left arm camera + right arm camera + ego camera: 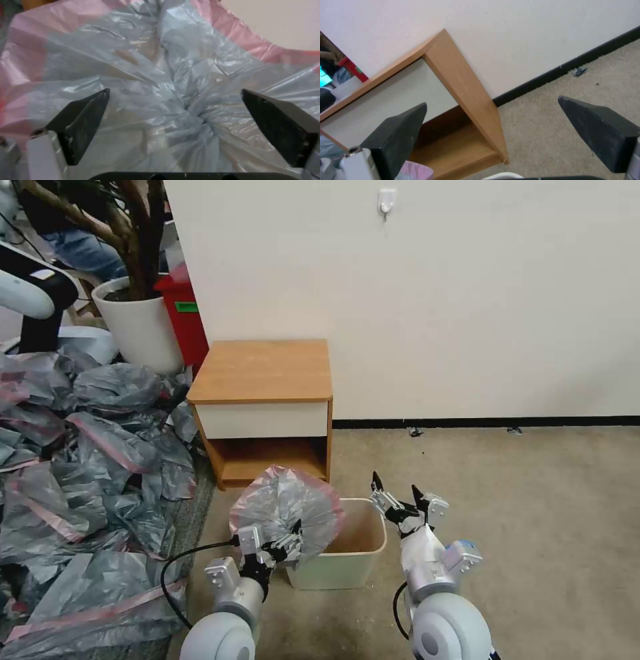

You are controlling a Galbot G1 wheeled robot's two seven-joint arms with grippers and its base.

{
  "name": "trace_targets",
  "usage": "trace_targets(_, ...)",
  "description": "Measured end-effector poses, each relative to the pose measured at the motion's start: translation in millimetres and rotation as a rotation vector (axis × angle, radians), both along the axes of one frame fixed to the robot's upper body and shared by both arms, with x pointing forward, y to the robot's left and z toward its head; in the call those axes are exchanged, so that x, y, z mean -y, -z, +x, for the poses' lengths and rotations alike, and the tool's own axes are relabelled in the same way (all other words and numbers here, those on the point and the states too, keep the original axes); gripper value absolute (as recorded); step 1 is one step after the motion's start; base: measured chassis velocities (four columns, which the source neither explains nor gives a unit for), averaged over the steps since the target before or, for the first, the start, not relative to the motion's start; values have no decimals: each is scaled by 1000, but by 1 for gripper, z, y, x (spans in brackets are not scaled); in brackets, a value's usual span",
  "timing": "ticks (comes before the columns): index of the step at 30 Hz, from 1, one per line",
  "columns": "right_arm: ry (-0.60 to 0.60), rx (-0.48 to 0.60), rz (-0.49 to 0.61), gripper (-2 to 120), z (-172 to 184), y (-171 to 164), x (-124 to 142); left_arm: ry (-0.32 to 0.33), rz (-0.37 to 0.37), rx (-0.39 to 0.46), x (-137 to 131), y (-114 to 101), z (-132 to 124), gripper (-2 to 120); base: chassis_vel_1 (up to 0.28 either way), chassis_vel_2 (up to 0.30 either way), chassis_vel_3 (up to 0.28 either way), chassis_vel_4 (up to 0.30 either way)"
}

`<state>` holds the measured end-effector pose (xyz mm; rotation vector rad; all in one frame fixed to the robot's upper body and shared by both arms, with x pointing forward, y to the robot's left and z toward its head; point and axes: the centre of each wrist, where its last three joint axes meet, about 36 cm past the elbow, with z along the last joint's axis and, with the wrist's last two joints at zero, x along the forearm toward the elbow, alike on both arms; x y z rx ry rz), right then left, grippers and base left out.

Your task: Pick up the garbage bag from the table and place it over the trash can.

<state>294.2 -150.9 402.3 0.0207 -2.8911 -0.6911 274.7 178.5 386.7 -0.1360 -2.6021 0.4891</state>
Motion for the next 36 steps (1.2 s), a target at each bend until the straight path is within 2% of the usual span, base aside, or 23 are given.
trace_targets(2,2,-2,1,100,0,1,0,10,8,-2,-4,-2,0,89,0,0,0,0)
trace_targets(3,2,-2,1,100,0,1,0,10,8,-2,-4,-2,0,89,0,0,0,0)
trace_targets(7,4,-3,4,100,1,2,-1,29,12,-17,-10,-5,-1,73,0,0,0,0)
trace_targets(10,5,-3,4,100,2,2,-1,33,15,-25,-10,-5,-1,71,0,0,0,0)
trace_targets(15,7,-4,6,99,3,3,-2,40,28,-52,-12,-6,-2,57,0,0,0,0)
trace_targets(21,9,-5,2,99,2,4,-1,41,41,-67,-15,-8,-3,51,0,0,0,0)
trace_targets(30,9,-3,-1,99,2,3,1,39,37,-101,-16,-14,-3,51,0,0,0,0)
trace_targets(36,7,-1,-5,99,1,2,2,30,18,-154,-17,-21,3,51,0,0,0,0)
